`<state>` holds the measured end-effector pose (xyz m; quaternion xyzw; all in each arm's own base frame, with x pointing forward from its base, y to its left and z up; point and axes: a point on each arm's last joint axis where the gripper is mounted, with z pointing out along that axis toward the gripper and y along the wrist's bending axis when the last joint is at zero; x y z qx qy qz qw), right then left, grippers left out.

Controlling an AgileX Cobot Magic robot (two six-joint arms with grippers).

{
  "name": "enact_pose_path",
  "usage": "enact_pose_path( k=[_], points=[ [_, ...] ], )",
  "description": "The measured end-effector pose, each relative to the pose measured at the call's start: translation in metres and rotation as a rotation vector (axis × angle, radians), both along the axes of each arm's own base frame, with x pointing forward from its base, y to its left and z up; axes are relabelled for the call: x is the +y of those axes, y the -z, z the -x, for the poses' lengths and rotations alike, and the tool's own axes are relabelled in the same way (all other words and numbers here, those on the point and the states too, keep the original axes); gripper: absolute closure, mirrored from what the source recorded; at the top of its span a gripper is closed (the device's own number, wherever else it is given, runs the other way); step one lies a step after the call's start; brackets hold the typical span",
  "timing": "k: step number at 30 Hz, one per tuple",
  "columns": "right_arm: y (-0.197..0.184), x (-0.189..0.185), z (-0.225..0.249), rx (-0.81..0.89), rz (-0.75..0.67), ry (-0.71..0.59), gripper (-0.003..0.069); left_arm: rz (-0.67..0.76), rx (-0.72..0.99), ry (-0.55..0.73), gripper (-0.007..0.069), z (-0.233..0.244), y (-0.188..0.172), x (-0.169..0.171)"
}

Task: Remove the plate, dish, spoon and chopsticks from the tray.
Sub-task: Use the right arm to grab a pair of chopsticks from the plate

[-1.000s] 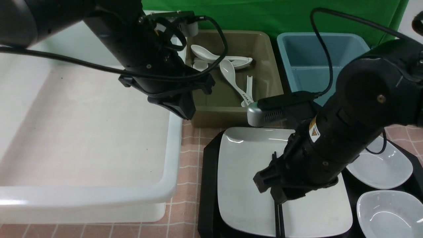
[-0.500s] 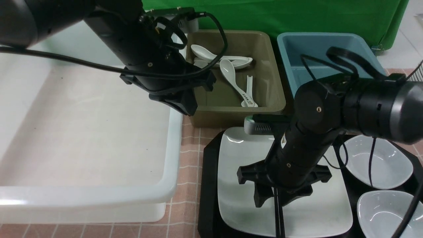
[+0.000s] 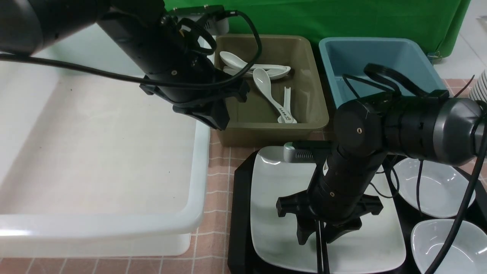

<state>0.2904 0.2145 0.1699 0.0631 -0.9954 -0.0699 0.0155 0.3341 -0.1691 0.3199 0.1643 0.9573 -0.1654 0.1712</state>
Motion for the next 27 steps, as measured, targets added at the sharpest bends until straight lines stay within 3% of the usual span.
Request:
enact_pose_path(
  k=[11,13,17,19,23,27],
  points=[
    [0.015,0.001,-0.002,0.03,0.027,0.001,0.0223,0.006,-0.005,-0.002,0.0568,0.0,0.0,0.0],
    [0.015,0.0,-0.002,0.029,0.028,-0.009,0.028,0.011,-0.004,-0.003,0.0564,0.0,0.0,-0.001],
    [0.014,0.0,-0.001,0.028,0.03,-0.04,0.0497,0.022,0.0,-0.004,0.056,0.0,-0.001,-0.002],
    [0.011,0.0,0.0,0.028,0.025,-0.054,0.0493,0.024,0.001,-0.004,0.0556,0.0,-0.001,-0.002],
    [-0.013,-0.007,-0.001,0.022,0.011,-0.09,0.0489,0.026,0.002,-0.004,0.0554,0.0,-0.001,-0.002],
    [-0.069,-0.033,-0.013,-0.057,-0.038,-0.085,0.0489,0.028,0.003,-0.004,0.055,0.0,-0.001,-0.002]
  ],
)
